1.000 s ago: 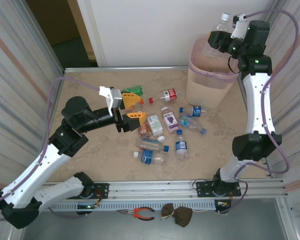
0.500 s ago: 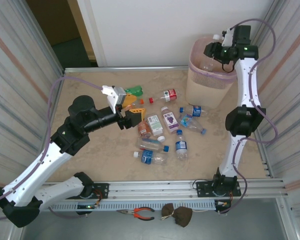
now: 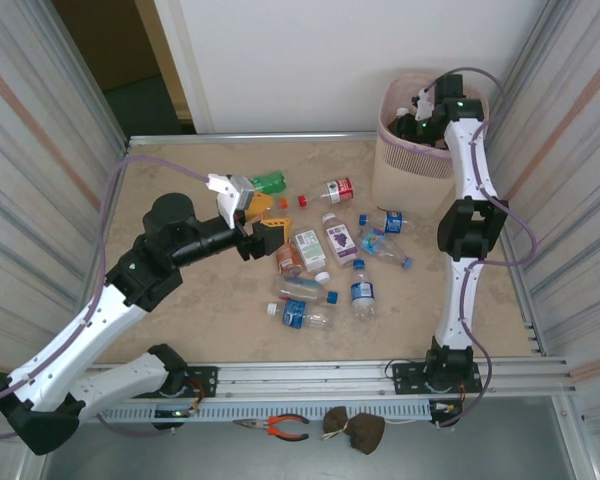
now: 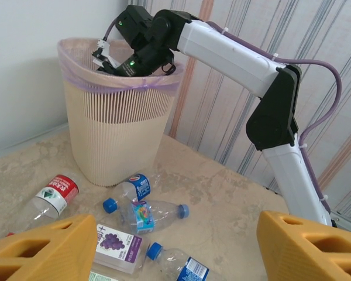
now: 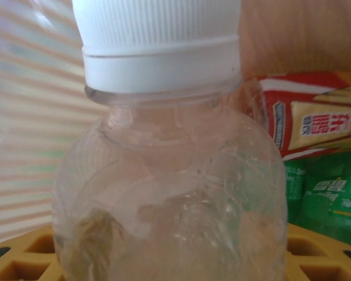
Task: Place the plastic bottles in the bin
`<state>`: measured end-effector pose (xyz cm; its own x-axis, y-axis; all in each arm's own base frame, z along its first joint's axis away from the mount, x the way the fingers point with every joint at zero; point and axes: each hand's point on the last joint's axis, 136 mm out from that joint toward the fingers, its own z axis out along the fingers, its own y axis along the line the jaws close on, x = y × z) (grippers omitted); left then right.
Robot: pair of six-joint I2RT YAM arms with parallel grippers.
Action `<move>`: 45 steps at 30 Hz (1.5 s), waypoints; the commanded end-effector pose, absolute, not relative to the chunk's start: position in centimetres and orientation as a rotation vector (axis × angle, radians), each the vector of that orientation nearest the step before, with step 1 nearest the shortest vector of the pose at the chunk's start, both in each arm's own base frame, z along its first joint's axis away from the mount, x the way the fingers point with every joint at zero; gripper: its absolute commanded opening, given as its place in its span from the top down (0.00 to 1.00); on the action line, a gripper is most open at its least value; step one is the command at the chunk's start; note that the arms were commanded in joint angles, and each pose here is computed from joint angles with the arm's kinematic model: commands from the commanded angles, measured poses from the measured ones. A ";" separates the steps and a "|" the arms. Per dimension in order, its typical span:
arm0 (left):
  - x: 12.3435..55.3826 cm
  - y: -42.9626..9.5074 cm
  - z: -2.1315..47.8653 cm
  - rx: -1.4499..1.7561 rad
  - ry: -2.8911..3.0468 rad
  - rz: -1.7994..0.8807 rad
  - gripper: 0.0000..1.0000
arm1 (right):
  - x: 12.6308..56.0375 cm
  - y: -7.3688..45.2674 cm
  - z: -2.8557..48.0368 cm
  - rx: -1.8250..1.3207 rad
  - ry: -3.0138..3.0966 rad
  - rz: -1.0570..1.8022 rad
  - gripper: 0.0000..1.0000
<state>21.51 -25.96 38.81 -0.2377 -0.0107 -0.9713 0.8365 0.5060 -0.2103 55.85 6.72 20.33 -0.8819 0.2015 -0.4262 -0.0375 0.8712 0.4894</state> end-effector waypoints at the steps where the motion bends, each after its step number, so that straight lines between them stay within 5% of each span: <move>1: 21.7 -25.9 39.0 0.694 1.614 -0.949 0.28 | 55.1 7.5 18.3 0.064 2.640 0.689 0.49; 12: 21.7 -25.5 38.3 0.679 1.633 -0.939 0.28 | 54.3 7.1 11.7 0.101 2.808 0.655 0.42; 19: 21.9 -25.3 38.0 0.669 1.642 -0.936 0.28 | 53.9 6.8 10.3 0.121 2.853 0.638 0.23; 30: 22.4 -25.1 37.2 0.671 1.668 -0.911 0.28 | 54.1 6.3 15.6 0.107 2.742 0.617 0.12; 45: 25.5 -25.5 32.2 0.747 1.862 -0.772 0.28 | 52.8 4.9 27.5 0.070 2.490 0.543 0.09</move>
<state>24.96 -25.78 31.25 -0.3855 0.1517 -0.9102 0.7626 0.6077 -0.2217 53.54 5.46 22.86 -0.8812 0.1587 -0.4453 -0.0475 0.9076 0.4172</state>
